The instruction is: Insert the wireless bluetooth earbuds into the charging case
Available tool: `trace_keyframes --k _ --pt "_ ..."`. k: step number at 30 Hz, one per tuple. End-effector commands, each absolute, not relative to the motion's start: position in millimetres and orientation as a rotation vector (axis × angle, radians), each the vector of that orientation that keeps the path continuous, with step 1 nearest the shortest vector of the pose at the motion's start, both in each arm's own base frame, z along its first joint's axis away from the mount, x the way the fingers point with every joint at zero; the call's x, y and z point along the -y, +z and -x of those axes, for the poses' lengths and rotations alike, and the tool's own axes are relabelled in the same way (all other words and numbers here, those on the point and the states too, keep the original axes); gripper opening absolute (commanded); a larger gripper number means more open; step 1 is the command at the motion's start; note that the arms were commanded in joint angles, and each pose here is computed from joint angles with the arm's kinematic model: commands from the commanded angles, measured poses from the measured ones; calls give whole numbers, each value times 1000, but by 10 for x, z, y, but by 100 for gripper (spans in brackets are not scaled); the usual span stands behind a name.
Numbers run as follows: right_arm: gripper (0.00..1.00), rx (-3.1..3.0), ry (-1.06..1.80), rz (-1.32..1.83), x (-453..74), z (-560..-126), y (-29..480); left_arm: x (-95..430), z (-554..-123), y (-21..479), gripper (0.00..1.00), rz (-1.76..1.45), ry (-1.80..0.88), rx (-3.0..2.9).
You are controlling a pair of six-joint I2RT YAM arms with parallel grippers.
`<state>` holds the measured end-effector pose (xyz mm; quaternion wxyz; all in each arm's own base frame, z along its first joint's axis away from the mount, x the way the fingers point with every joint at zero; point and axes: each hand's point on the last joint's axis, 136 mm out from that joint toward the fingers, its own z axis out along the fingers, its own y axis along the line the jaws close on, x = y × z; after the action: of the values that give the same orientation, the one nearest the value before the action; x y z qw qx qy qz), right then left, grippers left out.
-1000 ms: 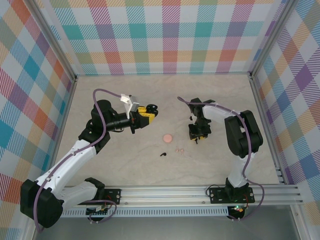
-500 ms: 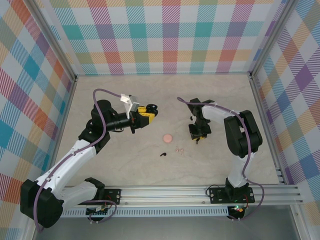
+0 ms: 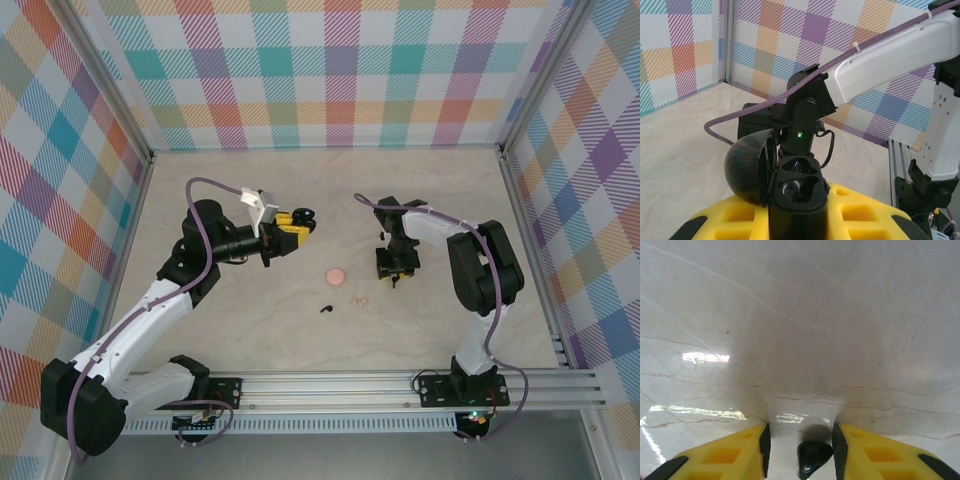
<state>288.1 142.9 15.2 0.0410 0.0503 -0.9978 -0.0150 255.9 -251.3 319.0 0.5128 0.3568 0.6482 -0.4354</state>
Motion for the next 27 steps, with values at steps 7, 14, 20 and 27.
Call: trace_keyframes --k 7,14,20,27 --pt "36 2987 -26 -27 -1416 -2664 200 2529 -2537 3272 16 -866 -1047 -1516" --pt "34 2983 10 -12 -1386 -2668 160 2521 -2522 3262 17 -865 -1046 -1518" --pt "29 2990 -4 -21 -1411 -2690 89 2515 -2521 3259 16 -862 -1042 -1519" --pt "21 3011 -25 -147 -1507 -2755 85 2510 -2517 3246 17 -861 -1039 -1522"
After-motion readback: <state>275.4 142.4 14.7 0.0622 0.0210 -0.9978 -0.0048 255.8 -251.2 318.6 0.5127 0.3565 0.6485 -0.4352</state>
